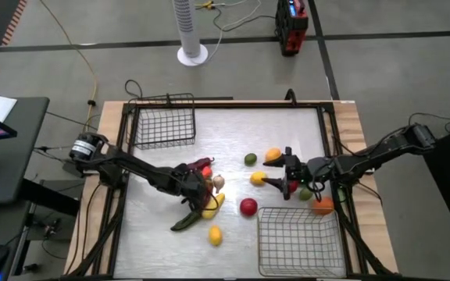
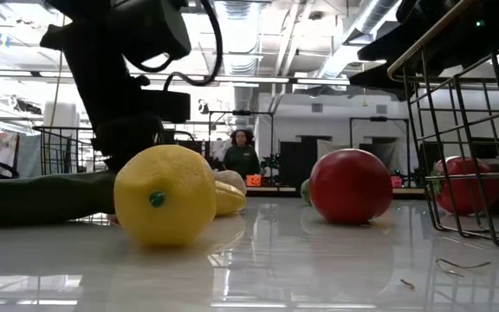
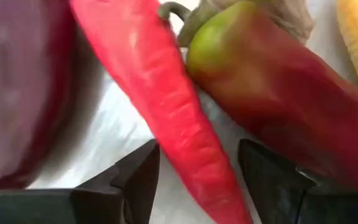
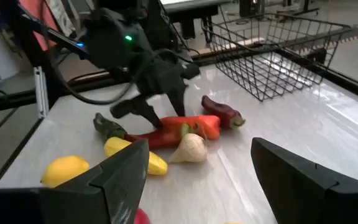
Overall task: Sort produce into baskets
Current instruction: Put the carrot into the black wire basket
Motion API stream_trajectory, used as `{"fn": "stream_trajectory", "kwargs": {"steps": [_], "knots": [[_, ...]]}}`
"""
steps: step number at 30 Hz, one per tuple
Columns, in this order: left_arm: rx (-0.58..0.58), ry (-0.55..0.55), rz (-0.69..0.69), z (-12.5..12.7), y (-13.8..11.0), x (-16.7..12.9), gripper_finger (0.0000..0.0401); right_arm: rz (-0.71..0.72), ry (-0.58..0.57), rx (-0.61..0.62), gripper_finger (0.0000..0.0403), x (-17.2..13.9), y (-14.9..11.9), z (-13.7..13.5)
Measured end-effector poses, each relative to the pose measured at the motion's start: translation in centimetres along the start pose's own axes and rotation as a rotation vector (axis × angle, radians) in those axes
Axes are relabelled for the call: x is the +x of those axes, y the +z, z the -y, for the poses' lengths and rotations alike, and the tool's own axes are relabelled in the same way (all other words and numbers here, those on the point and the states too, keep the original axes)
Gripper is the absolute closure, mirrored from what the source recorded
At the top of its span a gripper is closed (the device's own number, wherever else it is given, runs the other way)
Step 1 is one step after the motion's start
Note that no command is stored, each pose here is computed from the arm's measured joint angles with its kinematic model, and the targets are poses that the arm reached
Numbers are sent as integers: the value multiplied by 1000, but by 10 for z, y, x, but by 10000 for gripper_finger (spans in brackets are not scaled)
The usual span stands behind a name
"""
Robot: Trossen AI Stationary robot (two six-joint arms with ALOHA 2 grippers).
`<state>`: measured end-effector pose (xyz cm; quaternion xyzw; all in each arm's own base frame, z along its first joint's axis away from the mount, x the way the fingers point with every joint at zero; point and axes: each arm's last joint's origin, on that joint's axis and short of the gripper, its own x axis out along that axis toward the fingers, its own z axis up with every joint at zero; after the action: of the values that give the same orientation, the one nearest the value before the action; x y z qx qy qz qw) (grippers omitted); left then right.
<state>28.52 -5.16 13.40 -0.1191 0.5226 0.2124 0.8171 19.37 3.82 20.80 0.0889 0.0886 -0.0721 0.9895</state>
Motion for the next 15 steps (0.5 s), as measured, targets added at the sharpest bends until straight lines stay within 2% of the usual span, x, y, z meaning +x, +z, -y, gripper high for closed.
{"fn": "stream_trajectory", "kwargs": {"steps": [5, 8, 13, 15], "knots": [[37, 20, 10, -3, 0, 1, 205, 5, 3, -1, 92, 0, 0, 0], [65, 48, 22, -4, 1, 1, 243, 6, 3, -1, 92, 0, 1, 0], [88, 104, 35, -10, 1, -5, 330, 5, 7, 7, 92, 0, 0, -1], [76, 103, 59, -14, 4, -17, 331, 3, 9, 12, 92, 0, 0, -1]]}}
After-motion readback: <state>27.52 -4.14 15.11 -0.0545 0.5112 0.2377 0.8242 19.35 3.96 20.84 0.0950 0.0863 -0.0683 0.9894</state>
